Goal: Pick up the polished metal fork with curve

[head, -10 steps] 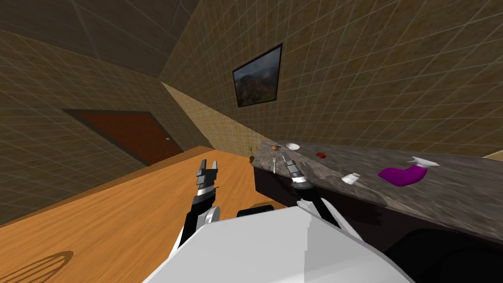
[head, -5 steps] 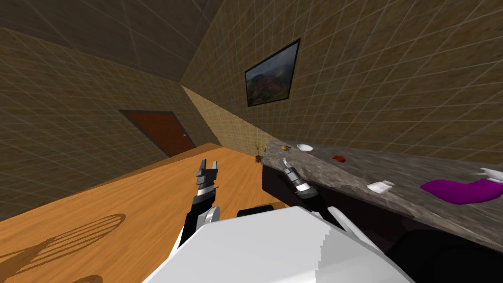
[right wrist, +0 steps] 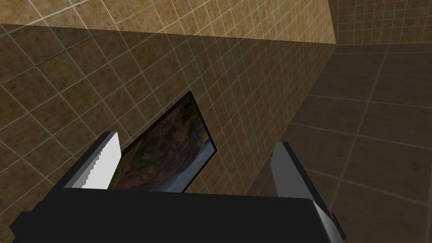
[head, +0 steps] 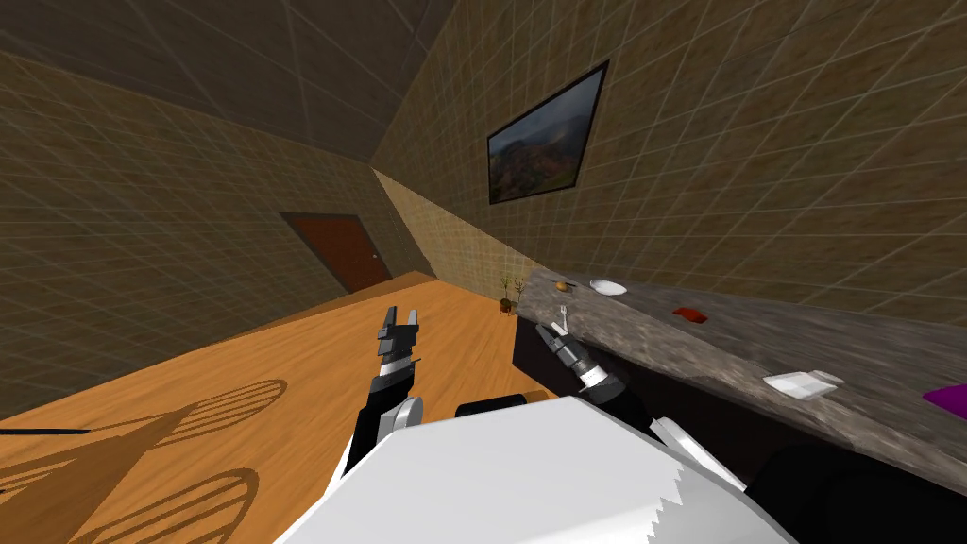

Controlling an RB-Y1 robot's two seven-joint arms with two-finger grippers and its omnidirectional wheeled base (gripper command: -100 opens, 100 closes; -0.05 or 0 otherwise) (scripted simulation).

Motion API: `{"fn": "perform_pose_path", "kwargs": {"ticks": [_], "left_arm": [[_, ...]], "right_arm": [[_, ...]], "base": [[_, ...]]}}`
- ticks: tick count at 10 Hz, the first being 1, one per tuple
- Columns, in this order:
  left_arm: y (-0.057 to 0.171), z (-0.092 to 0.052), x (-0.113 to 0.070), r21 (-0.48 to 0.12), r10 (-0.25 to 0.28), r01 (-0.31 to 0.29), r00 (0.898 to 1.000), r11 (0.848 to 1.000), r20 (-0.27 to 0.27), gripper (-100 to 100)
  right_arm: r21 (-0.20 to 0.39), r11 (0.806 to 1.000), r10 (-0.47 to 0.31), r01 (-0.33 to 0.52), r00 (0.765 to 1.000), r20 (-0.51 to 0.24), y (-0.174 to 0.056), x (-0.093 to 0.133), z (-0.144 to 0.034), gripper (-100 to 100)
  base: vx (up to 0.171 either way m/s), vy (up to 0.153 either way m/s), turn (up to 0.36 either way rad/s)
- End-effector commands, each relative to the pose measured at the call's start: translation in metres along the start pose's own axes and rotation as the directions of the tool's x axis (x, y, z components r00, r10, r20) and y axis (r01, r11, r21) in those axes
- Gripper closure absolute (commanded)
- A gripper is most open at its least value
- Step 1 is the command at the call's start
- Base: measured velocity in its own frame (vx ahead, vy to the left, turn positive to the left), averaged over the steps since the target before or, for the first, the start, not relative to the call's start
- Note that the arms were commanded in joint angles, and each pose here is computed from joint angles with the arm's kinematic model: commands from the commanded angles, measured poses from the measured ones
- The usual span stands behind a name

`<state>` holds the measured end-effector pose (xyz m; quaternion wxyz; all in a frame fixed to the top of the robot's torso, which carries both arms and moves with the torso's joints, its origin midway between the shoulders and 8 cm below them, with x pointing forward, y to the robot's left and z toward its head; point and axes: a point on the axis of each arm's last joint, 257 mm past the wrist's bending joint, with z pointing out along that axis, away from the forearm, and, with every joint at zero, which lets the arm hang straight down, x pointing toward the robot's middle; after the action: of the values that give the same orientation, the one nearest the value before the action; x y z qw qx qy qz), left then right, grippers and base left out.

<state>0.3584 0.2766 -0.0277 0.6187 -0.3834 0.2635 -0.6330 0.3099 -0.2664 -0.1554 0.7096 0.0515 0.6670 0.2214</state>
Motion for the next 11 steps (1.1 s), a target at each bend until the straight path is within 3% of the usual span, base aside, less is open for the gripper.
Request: {"fn": "perform_pose_path", "kwargs": {"ticks": [1, 2, 3, 5, 6, 7, 8, 9, 10, 11], "left_arm": [[0.000, 0.000, 0.000, 0.000, 0.000, 0.000, 1.000, 1.000, 0.000, 0], [0.000, 0.000, 0.000, 0.000, 0.000, 0.000, 1.000, 1.000, 0.000, 0], [0.000, 0.000, 0.000, 0.000, 0.000, 0.000, 1.000, 1.000, 0.000, 0], [0.000, 0.000, 0.000, 0.000, 0.000, 0.000, 1.000, 1.000, 0.000, 0], [0.000, 0.000, 0.000, 0.000, 0.000, 0.000, 1.000, 1.000, 0.000, 0], [0.000, 0.000, 0.000, 0.000, 0.000, 0.000, 1.000, 1.000, 0.000, 0], [0.000, 0.000, 0.000, 0.000, 0.000, 0.000, 1.000, 1.000, 0.000, 0], [0.000, 0.000, 0.000, 0.000, 0.000, 0.000, 1.000, 1.000, 0.000, 0], [0.000, 0.000, 0.000, 0.000, 0.000, 0.000, 1.000, 1.000, 0.000, 0], [0.000, 0.000, 0.000, 0.000, 0.000, 0.000, 1.000, 1.000, 0.000, 0]], "right_arm": [[0.004, 0.999, -0.050, 0.050, 0.998, -0.040, -0.003, 0.011, -0.009, -100], [0.000, 0.992, -0.129, 0.129, 0.986, -0.105, -0.010, 0.025, -0.021, -100], [0.004, 0.991, -0.132, 0.133, 0.985, -0.114, -0.011, 0.028, -0.024, -100], [-0.027, 0.961, -0.273, 0.275, 0.931, -0.243, -0.026, 0.055, -0.054, -100], [-0.028, 0.956, -0.287, 0.290, 0.920, -0.267, -0.028, 0.061, -0.061, -100], [-0.057, 0.934, -0.352, 0.353, 0.876, -0.330, -0.036, 0.073, -0.079, -100], [-0.060, 0.931, -0.359, 0.361, 0.869, -0.341, -0.036, 0.076, -0.083, -100], [-0.102, 0.901, -0.425, 0.421, 0.812, -0.400, -0.045, 0.087, -0.102, -100], [-0.103, 0.900, -0.426, 0.423, 0.807, -0.410, -0.045, 0.089, -0.106, -100], [-0.153, 0.867, -0.487, 0.475, 0.740, -0.463, -0.054, 0.099, -0.126, -100]], "base": [[0.006, 0.090, 0.086], [-0.009, 0.119, 0.195], [-0.012, 0.095, 0.079], [0.012, 0.112, 0.229], [0.013, 0.092, 0.074], [0.019, 0.096, 0.138], [0.020, 0.067, 0.097], [0.025, 0.067, 0.206], [0.032, 0.046, 0.083], [0.050, 0.059, 0.137]]}}
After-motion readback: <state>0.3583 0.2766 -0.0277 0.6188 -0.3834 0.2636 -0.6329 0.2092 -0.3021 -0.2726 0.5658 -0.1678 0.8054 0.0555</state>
